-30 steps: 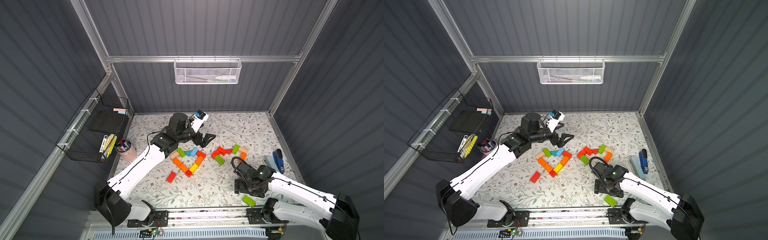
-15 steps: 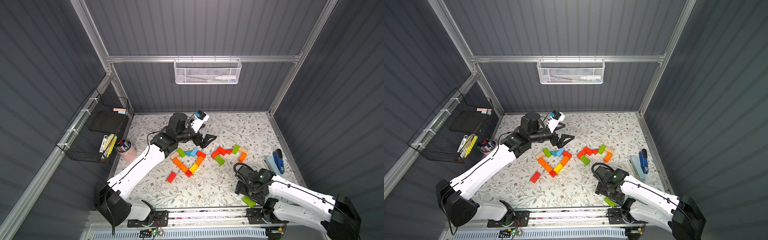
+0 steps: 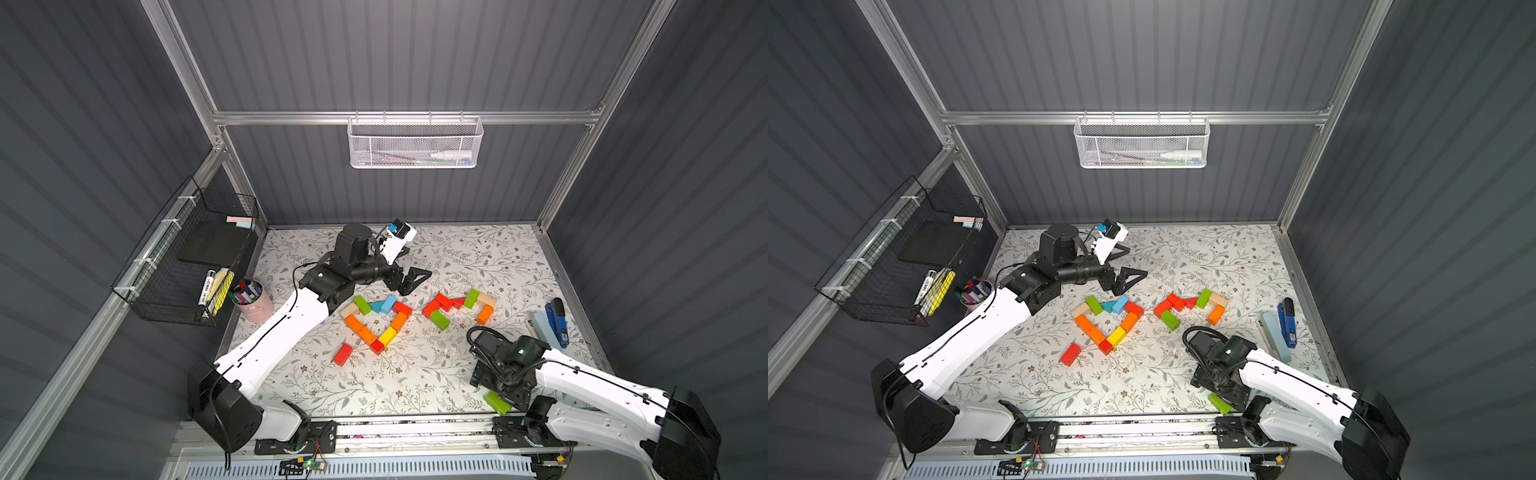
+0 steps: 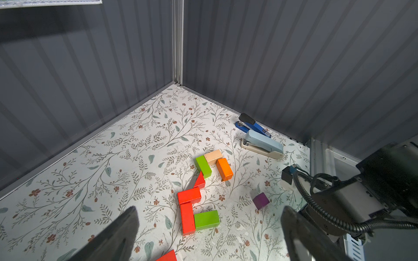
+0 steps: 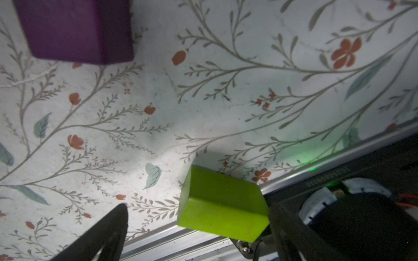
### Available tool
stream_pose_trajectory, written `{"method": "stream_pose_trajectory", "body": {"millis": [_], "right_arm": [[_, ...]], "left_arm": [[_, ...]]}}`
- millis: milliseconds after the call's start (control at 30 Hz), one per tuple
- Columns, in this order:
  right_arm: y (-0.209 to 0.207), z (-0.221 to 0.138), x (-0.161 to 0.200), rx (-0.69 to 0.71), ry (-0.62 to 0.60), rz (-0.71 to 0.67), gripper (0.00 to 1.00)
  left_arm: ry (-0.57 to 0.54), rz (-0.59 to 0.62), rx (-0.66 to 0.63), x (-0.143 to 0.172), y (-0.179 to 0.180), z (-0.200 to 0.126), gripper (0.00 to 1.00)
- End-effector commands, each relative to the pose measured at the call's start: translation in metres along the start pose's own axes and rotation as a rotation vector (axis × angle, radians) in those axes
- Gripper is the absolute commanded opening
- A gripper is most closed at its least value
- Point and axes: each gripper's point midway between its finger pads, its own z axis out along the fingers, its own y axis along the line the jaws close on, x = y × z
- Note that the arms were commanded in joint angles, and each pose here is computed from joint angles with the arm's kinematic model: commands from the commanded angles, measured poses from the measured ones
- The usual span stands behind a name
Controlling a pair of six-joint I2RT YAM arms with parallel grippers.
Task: Assemble a heart with building blocks
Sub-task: Pick up the building block from the center of the board.
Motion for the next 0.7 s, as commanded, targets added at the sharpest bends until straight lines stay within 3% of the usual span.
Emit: {"method": "stream_pose_trajectory", "body": {"millis": [0,367,500,567,667], "right_arm": [[-0.034,0.003,0.012,0.134,0.051,0.009,0.99],[0.021,0.006,0.020,-0.047,0.102,-0.145,0.98],[0.033,0.004,0.019,-0.048,0.090,-0.226,0.95],[0.031,0.005,0.020,-0.030,0.092,-0.260,0.85],[0.026,0.007,0.022,-0.007,0.092,-0.276,0.62]], "left_arm": [[-0.022,0.013,0.019,-0.004,-0.001,-0.003,0.99],[-0.025,0.008,0.014,-0.005,0.004,-0.006,0.99],[-0.020,0.003,0.017,-0.003,0.006,-0.005,0.99],[-0.017,0.002,0.017,-0.001,0.007,-0.005,0.99],[-0.014,-0.001,0.021,0.000,0.007,-0.004,0.99]]}}
